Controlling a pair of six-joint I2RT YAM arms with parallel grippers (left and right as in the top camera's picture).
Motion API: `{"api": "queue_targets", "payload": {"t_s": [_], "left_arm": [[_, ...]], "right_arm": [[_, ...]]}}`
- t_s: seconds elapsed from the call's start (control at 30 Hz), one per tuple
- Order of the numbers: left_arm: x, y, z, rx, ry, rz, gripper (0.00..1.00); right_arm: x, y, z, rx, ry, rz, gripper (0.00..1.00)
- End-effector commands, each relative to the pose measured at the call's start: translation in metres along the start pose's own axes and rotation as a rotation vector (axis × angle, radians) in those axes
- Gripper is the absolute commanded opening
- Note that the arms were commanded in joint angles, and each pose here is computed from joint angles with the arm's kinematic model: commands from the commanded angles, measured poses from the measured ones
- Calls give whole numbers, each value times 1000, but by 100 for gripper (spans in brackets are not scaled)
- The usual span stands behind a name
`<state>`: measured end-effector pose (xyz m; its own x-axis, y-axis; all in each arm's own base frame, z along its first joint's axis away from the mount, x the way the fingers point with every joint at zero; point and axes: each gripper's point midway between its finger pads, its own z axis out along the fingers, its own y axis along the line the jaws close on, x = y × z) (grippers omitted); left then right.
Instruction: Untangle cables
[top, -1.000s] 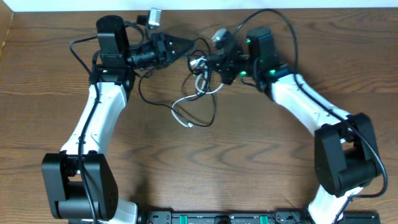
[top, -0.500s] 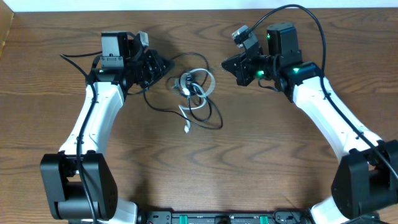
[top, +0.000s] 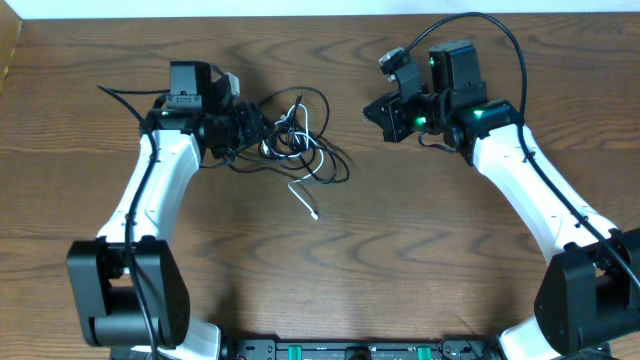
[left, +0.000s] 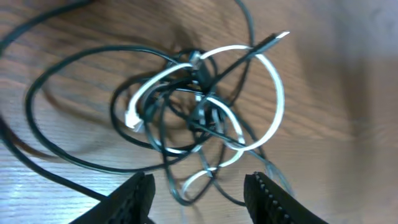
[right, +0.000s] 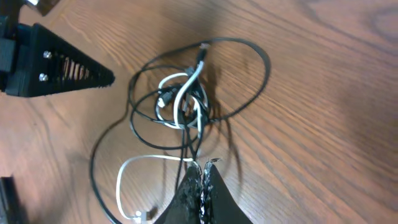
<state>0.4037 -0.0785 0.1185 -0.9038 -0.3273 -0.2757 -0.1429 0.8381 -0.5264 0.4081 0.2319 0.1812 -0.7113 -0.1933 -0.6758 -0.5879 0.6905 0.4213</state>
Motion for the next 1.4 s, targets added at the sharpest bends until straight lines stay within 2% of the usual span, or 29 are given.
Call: {"api": "queue_targets", "payload": {"t_s": [0.0,0.13,0.33,0.43,0.57,0.8,1.2,1.23,1.37], "left_arm": [[-12,10,2,-70,-43,121,52],[-18,-3,5,-41,-72,269,52],[-7,-7,25,-108,-36,388,52],[6,-11,42,-104,13,404,47],[15,-10,62,-106,51,407,45],[16,17,97,-172,70,321,45],[49,30,149,-182,175,341,37],[51,29,150,-182,180,343,35],[54,23,152,-175,181,339,8]], "right_arm": [[-9,-3,-9,39,-26,11,1],[-10,-3,-9,40,-27,10,2],[-3,-11,-9,82,-4,24,12],[0,-17,-9,117,9,33,17],[3,-18,-10,123,17,38,19],[5,-17,-9,122,25,39,22],[5,-16,-9,122,28,40,25],[5,-16,-9,122,28,40,25],[6,-16,-9,121,29,41,26]]}}
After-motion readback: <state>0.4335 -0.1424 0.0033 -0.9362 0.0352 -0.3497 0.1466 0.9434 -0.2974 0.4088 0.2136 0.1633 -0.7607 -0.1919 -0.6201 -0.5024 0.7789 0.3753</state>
